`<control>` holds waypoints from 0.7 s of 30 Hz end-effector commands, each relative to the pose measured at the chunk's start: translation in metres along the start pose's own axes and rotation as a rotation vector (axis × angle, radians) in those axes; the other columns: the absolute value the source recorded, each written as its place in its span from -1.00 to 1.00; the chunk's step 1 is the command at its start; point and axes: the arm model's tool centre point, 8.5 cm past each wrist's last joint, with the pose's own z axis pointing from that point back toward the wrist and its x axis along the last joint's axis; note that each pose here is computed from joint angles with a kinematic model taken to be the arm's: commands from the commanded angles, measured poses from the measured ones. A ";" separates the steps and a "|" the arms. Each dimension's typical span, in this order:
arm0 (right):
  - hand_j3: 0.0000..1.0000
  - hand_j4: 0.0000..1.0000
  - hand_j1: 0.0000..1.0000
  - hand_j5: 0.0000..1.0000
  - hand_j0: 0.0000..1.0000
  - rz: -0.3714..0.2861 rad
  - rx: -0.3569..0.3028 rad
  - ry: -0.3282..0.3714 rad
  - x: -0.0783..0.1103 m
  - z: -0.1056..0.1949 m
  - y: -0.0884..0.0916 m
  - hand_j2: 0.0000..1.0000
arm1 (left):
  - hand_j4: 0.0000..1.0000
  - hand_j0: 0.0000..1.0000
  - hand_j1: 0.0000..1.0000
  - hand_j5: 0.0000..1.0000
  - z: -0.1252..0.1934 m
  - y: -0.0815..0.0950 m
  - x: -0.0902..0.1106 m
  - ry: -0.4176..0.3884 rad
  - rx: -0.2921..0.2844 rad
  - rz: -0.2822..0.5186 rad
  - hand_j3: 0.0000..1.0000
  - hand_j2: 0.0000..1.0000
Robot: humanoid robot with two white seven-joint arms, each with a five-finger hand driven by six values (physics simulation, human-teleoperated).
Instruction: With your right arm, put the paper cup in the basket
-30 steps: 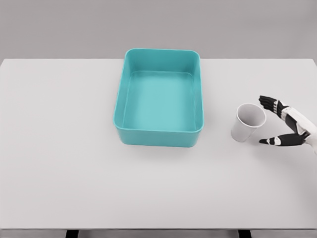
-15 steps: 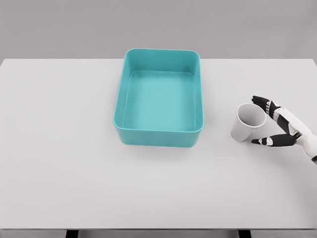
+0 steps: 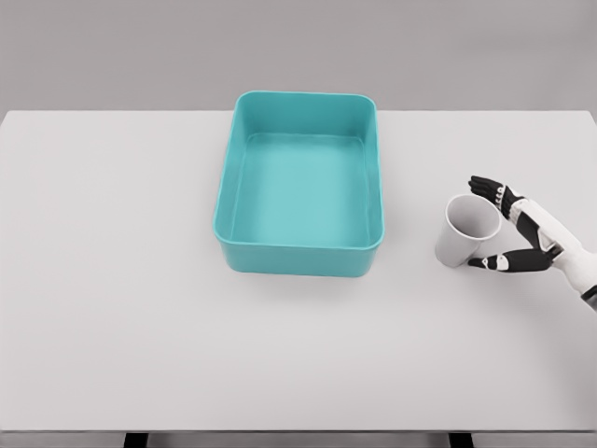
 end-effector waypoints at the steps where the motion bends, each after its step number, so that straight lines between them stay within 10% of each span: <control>1: 1.00 1.00 1.00 1.00 1.00 -0.004 -0.002 -0.001 0.000 0.000 0.000 1.00 | 1.00 1.00 1.00 1.00 0.000 0.000 0.000 0.000 0.000 0.000 1.00 1.00; 21: 1.00 1.00 1.00 1.00 1.00 -0.035 0.001 -0.041 0.003 -0.014 0.013 1.00 | 1.00 1.00 1.00 1.00 0.000 0.000 0.000 0.000 0.000 0.000 1.00 1.00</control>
